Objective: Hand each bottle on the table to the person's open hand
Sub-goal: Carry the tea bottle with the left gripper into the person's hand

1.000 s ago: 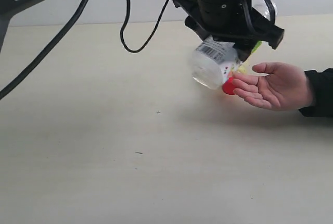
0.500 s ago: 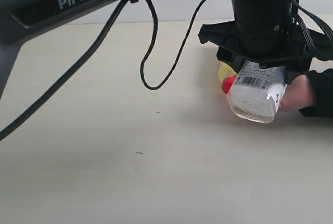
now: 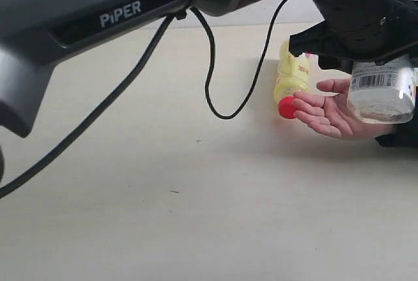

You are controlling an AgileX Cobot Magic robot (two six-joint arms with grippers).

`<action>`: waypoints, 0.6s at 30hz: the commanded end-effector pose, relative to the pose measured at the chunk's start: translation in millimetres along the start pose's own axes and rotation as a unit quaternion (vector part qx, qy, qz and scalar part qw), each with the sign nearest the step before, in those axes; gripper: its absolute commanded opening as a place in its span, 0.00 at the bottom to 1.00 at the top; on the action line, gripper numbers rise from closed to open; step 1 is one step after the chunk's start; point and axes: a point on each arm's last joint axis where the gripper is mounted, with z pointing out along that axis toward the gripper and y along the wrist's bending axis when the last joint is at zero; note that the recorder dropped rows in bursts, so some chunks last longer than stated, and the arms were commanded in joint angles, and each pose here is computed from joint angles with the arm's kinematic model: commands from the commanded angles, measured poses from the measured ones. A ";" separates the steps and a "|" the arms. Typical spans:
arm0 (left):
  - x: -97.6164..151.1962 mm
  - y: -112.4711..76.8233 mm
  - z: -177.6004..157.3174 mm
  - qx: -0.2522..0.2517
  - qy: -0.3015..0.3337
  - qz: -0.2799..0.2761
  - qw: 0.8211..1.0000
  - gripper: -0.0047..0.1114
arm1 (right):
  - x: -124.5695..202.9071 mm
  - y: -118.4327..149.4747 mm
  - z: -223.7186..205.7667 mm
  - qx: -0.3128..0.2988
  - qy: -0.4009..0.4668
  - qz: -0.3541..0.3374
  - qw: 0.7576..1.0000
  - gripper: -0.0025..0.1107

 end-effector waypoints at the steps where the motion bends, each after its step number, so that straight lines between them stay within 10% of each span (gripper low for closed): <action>1: -4.3 21.5 24.9 -0.008 0.011 -0.075 0.997 0.04 | 0.9 -0.2 0.1 0.002 -0.003 -0.003 1.000 0.02; 18: 0.6 58.6 87.1 0.006 0.023 -0.146 0.989 0.05 | 0.9 -0.2 0.1 0.002 -0.003 -0.003 1.000 0.02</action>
